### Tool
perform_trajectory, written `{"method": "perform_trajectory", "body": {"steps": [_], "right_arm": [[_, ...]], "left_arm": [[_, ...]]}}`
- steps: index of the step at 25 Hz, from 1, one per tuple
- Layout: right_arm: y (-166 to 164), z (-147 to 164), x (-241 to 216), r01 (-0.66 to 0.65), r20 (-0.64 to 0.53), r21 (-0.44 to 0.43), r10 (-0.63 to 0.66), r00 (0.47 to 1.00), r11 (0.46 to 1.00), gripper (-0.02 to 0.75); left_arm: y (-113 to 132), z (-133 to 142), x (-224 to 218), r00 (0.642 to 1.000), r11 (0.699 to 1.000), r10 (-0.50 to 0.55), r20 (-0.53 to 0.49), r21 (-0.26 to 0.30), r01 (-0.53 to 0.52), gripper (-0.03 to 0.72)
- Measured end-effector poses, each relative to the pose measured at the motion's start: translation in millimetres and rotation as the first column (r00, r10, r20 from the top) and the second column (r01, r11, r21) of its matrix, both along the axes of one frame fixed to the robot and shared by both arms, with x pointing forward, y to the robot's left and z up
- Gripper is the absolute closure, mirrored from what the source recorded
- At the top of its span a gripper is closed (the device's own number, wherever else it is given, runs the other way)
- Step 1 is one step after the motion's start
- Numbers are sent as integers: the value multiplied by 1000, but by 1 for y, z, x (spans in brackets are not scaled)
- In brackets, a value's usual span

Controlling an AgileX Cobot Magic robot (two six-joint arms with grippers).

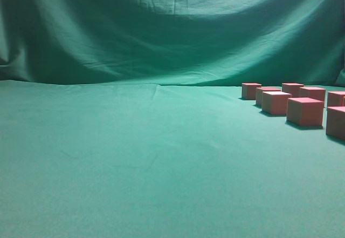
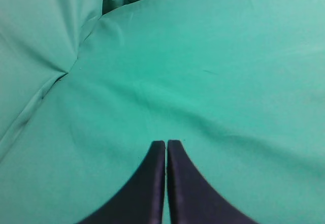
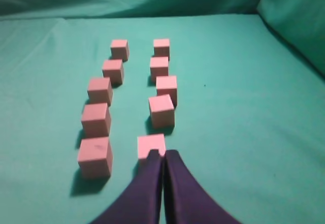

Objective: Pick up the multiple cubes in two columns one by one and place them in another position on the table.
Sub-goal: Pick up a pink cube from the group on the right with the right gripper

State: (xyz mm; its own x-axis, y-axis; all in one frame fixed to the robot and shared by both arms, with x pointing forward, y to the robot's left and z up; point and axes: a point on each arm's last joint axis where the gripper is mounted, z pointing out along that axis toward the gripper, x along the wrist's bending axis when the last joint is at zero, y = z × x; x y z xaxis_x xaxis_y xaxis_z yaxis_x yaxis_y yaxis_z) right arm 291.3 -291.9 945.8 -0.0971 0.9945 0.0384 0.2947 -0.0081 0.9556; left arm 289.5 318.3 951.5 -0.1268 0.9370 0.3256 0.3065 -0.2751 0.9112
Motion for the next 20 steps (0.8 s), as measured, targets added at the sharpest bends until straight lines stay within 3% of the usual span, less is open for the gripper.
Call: {"method": "perform_trajectory", "body": {"steps": [4, 7, 9, 15, 20], "right_arm": [[-1, 19, 4, 13, 209, 59, -25, 978, 998, 738], [-3, 38, 4, 20, 396, 96, -57, 916, 995, 738], [-4, 44, 3, 21, 456, 107, -68, 887, 994, 738], [-2, 89, -3, 8, 432, 69, -37, 901, 998, 738], [2, 115, 22, -6, 174, 20, 2, 985, 1000, 738]], "left_arm": [[0, 0, 0, 1000, 1000, 0, 0, 0, 0, 688], [0, 0, 0, 1000, 1000, 0, 0, 0, 0, 688], [0, 0, 0, 1000, 1000, 0, 0, 0, 0, 688], [0, 0, 0, 1000, 1000, 0, 0, 0, 0, 688], [0, 0, 0, 1000, 1000, 0, 0, 0, 0, 688]]}}
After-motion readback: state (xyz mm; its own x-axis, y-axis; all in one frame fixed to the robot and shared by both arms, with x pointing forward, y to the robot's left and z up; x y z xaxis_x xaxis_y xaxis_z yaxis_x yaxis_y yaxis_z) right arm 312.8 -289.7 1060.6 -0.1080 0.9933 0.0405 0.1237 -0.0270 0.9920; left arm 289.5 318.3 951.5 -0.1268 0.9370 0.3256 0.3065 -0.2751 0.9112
